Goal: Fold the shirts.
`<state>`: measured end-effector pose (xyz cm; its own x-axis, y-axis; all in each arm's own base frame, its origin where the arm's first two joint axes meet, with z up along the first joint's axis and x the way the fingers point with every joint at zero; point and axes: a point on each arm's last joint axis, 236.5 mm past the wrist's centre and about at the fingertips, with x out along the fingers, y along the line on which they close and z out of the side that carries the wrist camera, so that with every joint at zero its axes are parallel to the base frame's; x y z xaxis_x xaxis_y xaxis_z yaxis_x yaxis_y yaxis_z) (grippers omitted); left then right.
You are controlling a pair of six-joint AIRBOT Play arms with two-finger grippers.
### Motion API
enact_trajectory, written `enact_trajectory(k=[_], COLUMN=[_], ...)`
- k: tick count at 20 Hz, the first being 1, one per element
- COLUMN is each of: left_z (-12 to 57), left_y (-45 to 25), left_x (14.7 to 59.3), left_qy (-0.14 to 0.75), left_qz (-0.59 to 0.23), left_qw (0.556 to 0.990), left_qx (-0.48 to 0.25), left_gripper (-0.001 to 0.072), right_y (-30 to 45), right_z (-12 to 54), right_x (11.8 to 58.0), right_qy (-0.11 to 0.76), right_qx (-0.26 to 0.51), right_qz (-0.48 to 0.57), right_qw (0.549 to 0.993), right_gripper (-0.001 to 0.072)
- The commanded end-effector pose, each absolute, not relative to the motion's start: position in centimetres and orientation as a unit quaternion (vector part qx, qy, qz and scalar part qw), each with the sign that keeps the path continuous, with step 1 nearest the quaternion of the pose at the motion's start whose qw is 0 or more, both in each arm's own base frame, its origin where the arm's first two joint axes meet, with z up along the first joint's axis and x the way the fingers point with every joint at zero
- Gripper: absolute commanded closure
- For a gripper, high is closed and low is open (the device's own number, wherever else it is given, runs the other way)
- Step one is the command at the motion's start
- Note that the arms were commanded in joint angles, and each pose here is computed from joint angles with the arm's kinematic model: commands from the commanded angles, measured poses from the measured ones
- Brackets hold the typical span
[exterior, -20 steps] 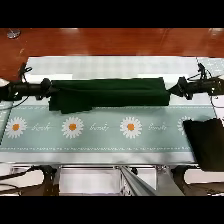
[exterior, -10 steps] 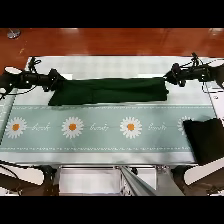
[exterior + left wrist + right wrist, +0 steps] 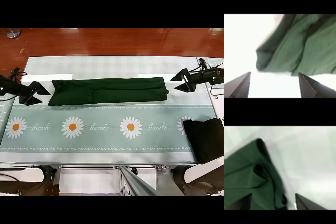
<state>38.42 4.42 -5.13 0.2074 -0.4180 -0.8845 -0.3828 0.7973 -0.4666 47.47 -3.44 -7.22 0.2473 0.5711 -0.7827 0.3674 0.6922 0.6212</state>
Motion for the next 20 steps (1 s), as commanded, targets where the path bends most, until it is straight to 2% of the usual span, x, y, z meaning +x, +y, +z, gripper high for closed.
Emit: enact_trajectory(k=[1, 3, 6, 7, 8, 9, 10, 11, 12, 15, 20], left_z=[-3.8, -2.3, -0.9, -0.9, -0.9, -1.1, -1.2, -1.2, -1.1, 0.1, 1.4], left_y=[1.8, -3.2, -9.3, -11.0, -12.6, -14.0, -15.1, -16.2, -17.0, -20.1, -27.8], left_x=[37.3, 36.1, 34.7, 34.6, 34.6, 34.7, 34.9, 34.8, 34.9, 34.9, 35.3], left_qy=[0.576, 0.559, 0.563, 0.565, 0.564, 0.561, 0.557, 0.555, 0.549, 0.532, 0.494], left_qz=[-0.031, -0.096, -0.168, -0.185, -0.199, -0.208, -0.216, -0.223, -0.232, -0.268, -0.325], left_qw=[0.760, 0.770, 0.762, 0.758, 0.759, 0.762, 0.765, 0.767, 0.770, 0.778, 0.792], left_qx=[-0.300, -0.293, -0.272, -0.266, -0.257, -0.247, -0.240, -0.233, -0.226, -0.201, -0.151], left_gripper=[0.0006, 0.0006, 0.0006, 0.0006, 0.0007, 0.0009, 0.0116, 0.0595, 0.0687, 0.0688, 0.0689], right_y=[-1.3, 1.4, 4.7, 5.7, 6.5, 7.1, 7.4, 7.1, 6.1, 2.1, 0.5], right_z=[-9.6, -10.1, -9.7, -9.2, -8.8, -8.4, -7.8, -7.2, -6.7, -3.5, 2.9], right_x=[44.5, 44.2, 46.0, 46.8, 47.4, 47.7, 47.5, 47.1, 46.4, 44.1, 37.2], right_qy=[0.673, 0.688, 0.669, 0.658, 0.648, 0.645, 0.645, 0.648, 0.656, 0.660, 0.589], right_qx=[0.353, 0.342, 0.339, 0.347, 0.356, 0.362, 0.360, 0.347, 0.316, 0.214, 0.198], right_qz=[0.090, 0.114, 0.135, 0.142, 0.148, 0.156, 0.163, 0.164, 0.156, 0.111, 0.085], right_qw=[0.644, 0.630, 0.647, 0.653, 0.657, 0.655, 0.655, 0.658, 0.667, 0.712, 0.779], right_gripper=[0.0095, 0.0095, 0.0101, 0.0177, 0.0405, 0.0689, 0.0684, 0.0684, 0.0685, 0.0687, 0.0687])
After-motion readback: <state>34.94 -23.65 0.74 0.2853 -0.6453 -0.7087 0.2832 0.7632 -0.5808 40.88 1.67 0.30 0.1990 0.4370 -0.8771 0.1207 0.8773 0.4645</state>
